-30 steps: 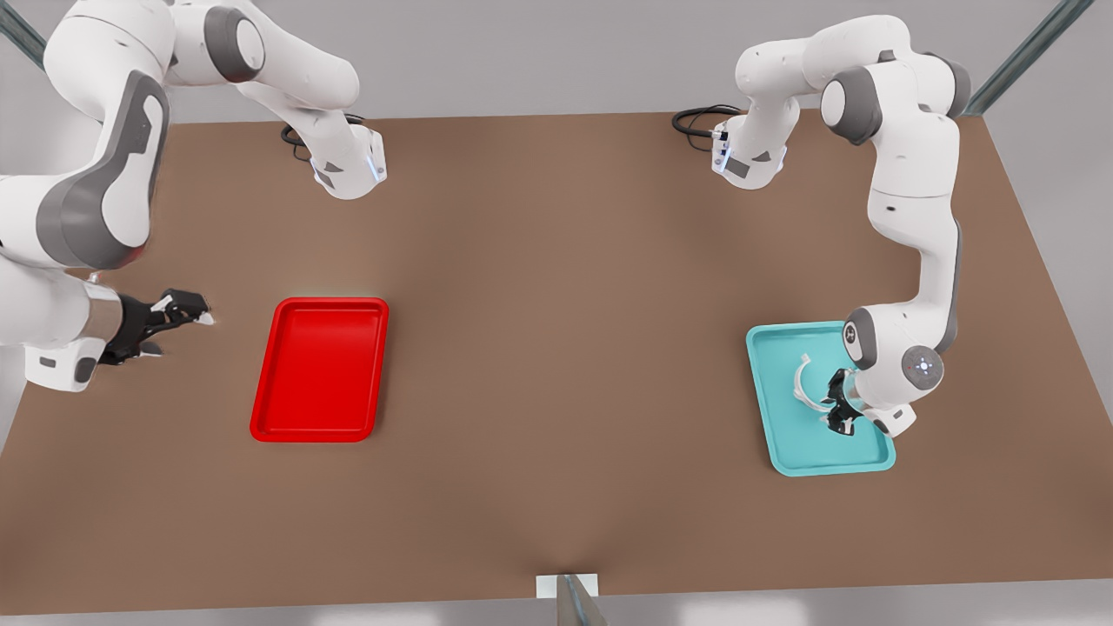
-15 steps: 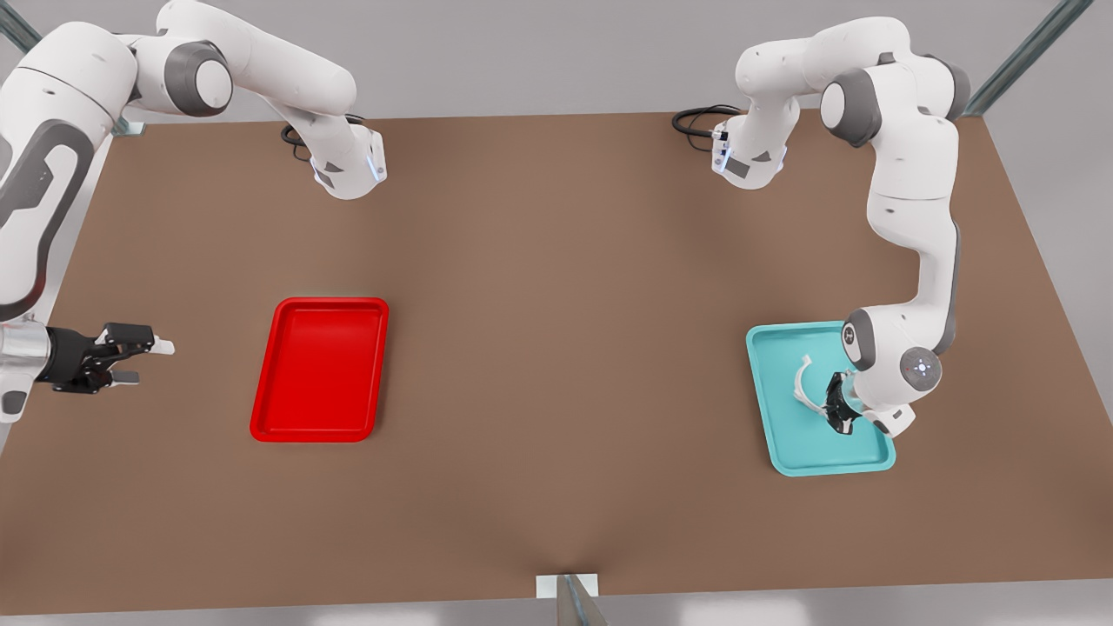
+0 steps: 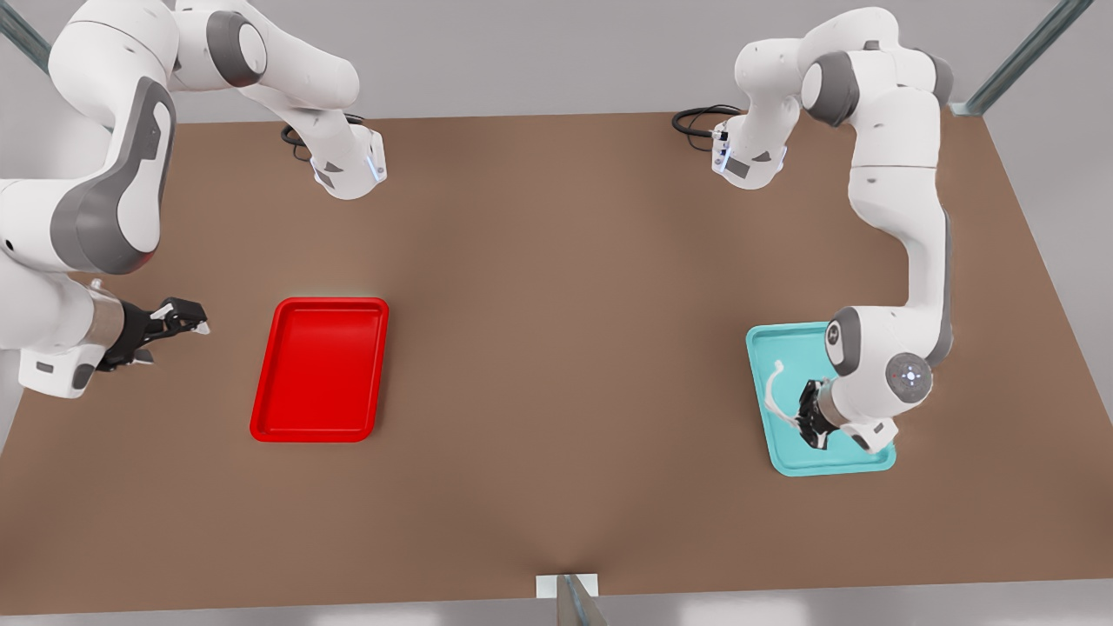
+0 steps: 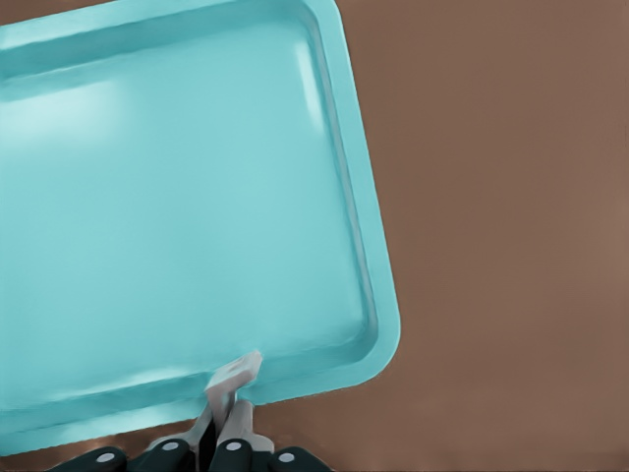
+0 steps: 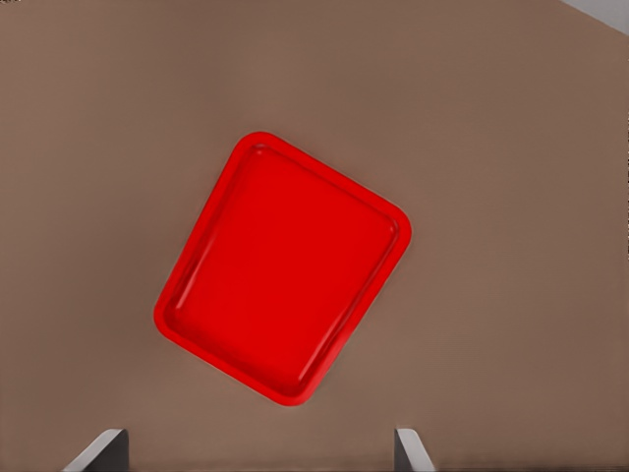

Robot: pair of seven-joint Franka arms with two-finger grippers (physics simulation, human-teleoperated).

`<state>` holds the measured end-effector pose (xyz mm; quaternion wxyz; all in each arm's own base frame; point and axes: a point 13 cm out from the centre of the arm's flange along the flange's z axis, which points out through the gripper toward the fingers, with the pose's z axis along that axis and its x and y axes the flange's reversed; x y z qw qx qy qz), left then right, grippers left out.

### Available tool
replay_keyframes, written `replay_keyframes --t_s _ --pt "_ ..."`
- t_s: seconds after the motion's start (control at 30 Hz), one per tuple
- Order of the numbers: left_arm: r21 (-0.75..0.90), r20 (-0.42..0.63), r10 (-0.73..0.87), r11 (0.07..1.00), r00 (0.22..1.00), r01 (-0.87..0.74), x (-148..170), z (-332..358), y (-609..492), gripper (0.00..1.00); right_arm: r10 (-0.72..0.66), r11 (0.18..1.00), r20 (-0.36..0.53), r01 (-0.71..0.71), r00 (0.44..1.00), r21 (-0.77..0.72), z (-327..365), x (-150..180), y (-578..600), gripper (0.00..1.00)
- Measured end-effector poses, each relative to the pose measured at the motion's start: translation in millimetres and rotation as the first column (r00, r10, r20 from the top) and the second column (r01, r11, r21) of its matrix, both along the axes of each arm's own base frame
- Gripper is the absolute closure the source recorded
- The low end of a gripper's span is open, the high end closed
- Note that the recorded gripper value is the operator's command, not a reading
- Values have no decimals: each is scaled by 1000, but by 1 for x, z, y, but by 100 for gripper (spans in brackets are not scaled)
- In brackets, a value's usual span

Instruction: Take the drainage pipe clamp from the left arm, pass it to the right arm, and place it in the plate on the right side

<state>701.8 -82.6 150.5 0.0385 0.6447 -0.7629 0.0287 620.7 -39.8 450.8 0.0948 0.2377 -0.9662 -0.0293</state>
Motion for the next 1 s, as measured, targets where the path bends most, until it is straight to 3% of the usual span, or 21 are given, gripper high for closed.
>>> replay_keyframes --t_s 0.13,0.23,0.47,0.83,0.93,1.0 --pt "-108 -73 57 992 996 -65 -28 35 -159 79 -45 999 -2 45 999 -15 1 -1 -1 0" --pt "-207 -144 175 957 974 -203 -52 50 -258 79 -72 997 -4 72 997 -20 1 -1 -2 0" --pt "-340 -244 527 740 814 -581 -72 57 -407 79 -99 995 -22 99 995 -15 1 -6 9 0" --pt "-396 -412 753 359 513 -845 -78 104 -513 79 -201 971 -80 210 976 113 -10 -17 -41 0" --pt "-364 -452 776 290 441 -885 -80 100 -518 79 -191 972 -82 200 978 126 -10 -17 -37 0" --pt "-370 -451 776 287 440 -884 -79 100 -518 79 -182 973 -81 191 980 131 -9 -17 -34 0"
